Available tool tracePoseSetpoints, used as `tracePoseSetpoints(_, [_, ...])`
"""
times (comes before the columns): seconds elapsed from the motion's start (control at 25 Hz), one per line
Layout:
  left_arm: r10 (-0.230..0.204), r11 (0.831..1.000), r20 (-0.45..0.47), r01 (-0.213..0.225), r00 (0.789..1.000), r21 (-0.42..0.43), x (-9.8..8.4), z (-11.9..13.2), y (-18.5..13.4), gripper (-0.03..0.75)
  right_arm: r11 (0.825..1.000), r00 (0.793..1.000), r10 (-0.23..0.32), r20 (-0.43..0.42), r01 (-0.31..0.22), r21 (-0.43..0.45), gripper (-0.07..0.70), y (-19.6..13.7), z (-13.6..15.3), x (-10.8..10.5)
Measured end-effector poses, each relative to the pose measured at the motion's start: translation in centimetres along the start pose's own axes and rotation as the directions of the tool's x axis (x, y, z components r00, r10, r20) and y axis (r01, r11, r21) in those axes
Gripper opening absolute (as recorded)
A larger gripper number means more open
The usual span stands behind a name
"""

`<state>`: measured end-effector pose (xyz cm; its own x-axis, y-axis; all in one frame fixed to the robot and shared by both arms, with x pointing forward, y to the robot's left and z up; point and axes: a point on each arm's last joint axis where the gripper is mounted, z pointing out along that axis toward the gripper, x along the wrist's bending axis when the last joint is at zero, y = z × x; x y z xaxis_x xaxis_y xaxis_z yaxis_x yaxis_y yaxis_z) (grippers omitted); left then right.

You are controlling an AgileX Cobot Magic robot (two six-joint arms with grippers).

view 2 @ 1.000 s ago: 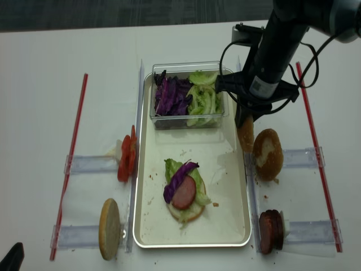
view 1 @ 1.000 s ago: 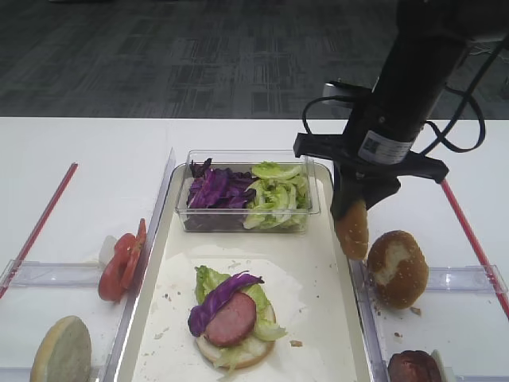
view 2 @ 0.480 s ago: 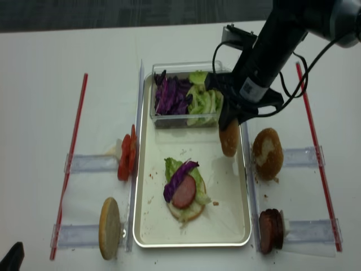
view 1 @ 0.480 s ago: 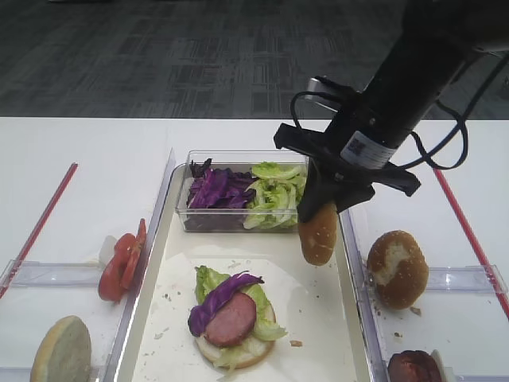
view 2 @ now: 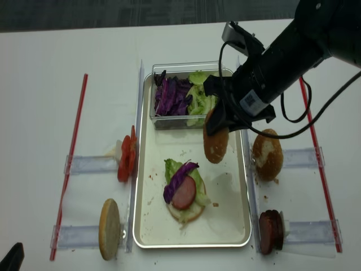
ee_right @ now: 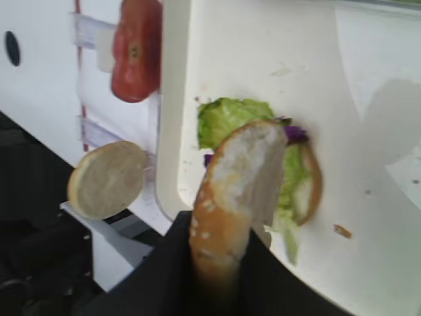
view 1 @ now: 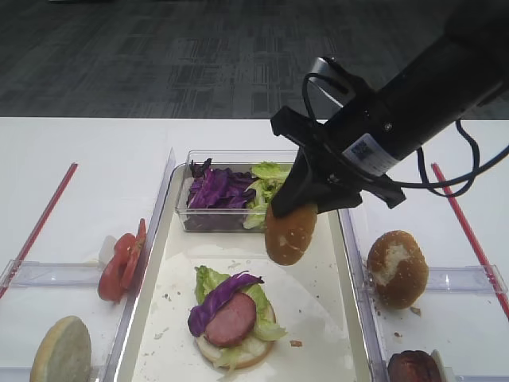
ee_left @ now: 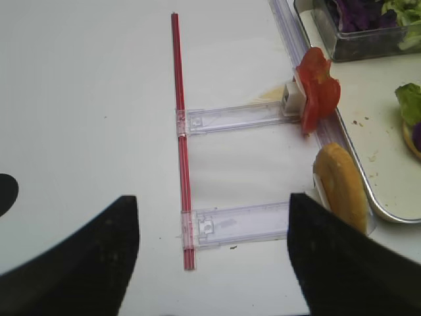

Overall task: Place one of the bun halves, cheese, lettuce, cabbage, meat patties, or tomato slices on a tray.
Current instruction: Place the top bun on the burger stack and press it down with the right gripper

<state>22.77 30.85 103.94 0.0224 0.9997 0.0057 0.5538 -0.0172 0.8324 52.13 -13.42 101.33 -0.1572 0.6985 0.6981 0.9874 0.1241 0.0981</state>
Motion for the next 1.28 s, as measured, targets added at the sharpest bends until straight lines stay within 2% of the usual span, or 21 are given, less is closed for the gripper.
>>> tracePoseSetpoints(0.04, [0.000, 1.000, 0.000, 0.000, 1.000, 0.000, 0.0, 0.0, 0.0, 0.481, 1.000, 0.999, -0.013, -0.034, 0.013, -0.007, 0.139, -0.3, 0.0, 0.2])
tracePoseSetpoints(0.2, [0.000, 1.000, 0.000, 0.000, 1.000, 0.000, 0.0, 0.0, 0.0, 0.481, 1.000, 0.985, -0.006, -0.175, 0.003, -0.017, 0.139, -1.4, 0.8, 0.2])
tracePoseSetpoints(0.4, [0.000, 1.000, 0.000, 0.000, 1.000, 0.000, 0.0, 0.0, 0.0, 0.481, 0.998, 0.945, 0.022, -0.327, -0.038, -0.041, 0.139, -3.3, 2.2, -0.8])
tracePoseSetpoints(0.68, [0.000, 1.000, 0.000, 0.000, 1.000, 0.000, 0.0, 0.0, 0.0, 0.481, 0.985, 0.903, 0.035, -0.429, -0.105, -0.140, 0.139, -5.1, 3.3, -2.4])
tracePoseSetpoints(0.76, [0.000, 1.000, 0.000, 0.000, 1.000, 0.000, 0.0, 0.0, 0.0, 0.481, 0.979, 0.902, 0.043, -0.429, -0.123, -0.160, 0.139, -5.2, 3.5, -2.7])
tracePoseSetpoints(1.12, [0.000, 1.000, 0.000, 0.000, 1.000, 0.000, 0.0, 0.0, 0.0, 0.481, 0.971, 0.928, 0.037, -0.371, -0.121, -0.207, 0.139, -5.2, 3.9, -3.3])
tracePoseSetpoints(1.28, [0.000, 1.000, 0.000, 0.000, 1.000, 0.000, 0.0, 0.0, 0.0, 0.481, 0.975, 0.944, 0.025, -0.328, -0.095, -0.200, 0.139, -5.7, 4.9, -2.8])
